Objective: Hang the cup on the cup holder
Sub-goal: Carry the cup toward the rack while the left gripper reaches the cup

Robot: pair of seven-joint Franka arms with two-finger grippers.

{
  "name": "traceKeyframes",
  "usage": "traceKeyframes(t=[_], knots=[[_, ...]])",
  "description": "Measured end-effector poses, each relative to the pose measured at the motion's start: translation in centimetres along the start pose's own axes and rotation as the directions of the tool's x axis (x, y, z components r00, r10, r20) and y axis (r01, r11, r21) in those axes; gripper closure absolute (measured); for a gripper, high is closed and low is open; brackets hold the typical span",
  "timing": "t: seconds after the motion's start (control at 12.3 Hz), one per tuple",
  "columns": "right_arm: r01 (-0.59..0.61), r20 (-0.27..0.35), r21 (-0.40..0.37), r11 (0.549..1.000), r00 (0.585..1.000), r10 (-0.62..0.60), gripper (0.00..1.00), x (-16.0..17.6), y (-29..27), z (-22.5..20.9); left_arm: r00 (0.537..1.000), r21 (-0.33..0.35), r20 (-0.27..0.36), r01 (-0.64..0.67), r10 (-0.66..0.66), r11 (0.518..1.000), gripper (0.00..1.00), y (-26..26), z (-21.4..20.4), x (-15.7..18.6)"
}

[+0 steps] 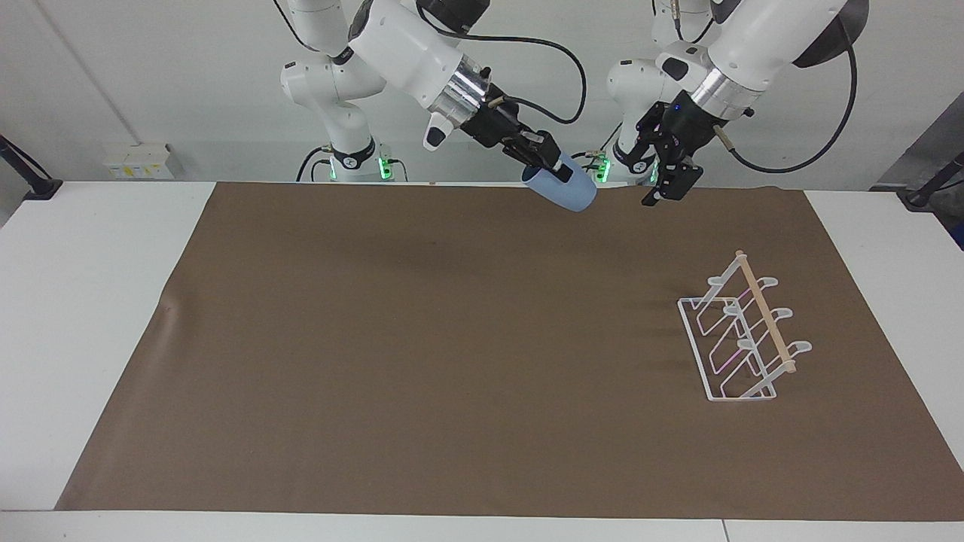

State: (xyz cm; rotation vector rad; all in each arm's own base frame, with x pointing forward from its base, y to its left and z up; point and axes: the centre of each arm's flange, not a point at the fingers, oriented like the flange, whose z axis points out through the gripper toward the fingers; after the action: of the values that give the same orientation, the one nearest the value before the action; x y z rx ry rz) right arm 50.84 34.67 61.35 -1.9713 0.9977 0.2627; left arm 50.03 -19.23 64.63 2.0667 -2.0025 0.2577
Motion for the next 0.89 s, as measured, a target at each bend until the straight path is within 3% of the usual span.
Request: traceKeyframes(t=[0.41, 0.89], knots=[[-0.103, 0.000, 0.011, 0.995, 0.995, 0.103, 0.94, -0.4, 0.1, 0.7, 0.998, 0.038, -0.057, -0.021, 0.024, 0.999, 0.00, 0.0, 0.1, 1.7], [-0.109, 0.003, 0.010, 0.994, 0.994, 0.109, 0.94, -0.7, 0.3, 1.9, 0.995, -0.002, -0.078, -0.068, 0.068, 0.998, 0.00, 2.0, 3.2, 4.4]])
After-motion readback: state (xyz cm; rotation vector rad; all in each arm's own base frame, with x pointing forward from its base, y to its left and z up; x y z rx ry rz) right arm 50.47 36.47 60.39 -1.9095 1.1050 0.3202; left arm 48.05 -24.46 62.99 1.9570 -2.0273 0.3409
